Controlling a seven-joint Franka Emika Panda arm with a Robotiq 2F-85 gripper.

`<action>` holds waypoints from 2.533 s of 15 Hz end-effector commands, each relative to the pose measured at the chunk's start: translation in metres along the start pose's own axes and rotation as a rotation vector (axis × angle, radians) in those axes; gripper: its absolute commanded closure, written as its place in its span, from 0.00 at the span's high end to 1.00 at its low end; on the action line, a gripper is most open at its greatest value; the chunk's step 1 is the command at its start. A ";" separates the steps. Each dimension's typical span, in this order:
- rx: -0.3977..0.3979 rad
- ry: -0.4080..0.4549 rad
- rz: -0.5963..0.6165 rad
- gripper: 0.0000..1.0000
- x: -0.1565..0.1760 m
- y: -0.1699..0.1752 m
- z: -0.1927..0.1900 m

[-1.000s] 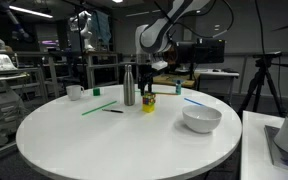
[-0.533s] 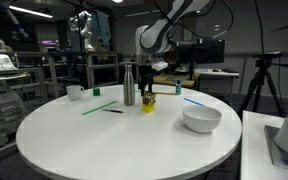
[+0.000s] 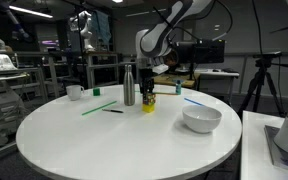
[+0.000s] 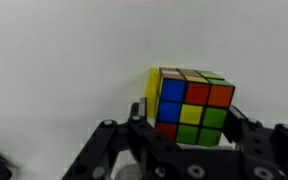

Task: Put the Rubik's cube in the bowl

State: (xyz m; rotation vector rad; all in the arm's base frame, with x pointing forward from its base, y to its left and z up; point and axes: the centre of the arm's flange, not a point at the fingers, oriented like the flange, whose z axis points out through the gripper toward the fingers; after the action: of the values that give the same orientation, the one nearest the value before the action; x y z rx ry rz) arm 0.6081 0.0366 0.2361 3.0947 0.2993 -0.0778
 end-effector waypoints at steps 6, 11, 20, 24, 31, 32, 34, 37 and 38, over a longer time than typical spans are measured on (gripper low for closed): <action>-0.044 0.036 0.101 0.34 -0.027 0.004 -0.066; -0.051 0.068 0.272 0.34 -0.089 0.027 -0.113; 0.026 0.069 0.593 0.34 -0.216 0.046 -0.095; 0.071 0.082 0.702 0.34 -0.253 0.040 -0.065; 0.063 0.054 0.811 0.34 -0.283 -0.011 -0.041; 0.059 0.055 0.826 0.34 -0.282 -0.020 -0.045; 0.054 0.058 0.864 0.34 -0.279 -0.040 -0.049; 0.051 0.070 0.927 0.34 -0.275 -0.068 -0.050; 0.052 0.073 0.943 0.34 -0.275 -0.076 -0.050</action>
State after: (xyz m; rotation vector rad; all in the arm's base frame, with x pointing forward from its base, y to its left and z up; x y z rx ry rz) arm 0.3708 0.0369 0.3011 2.9548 -1.0539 0.0282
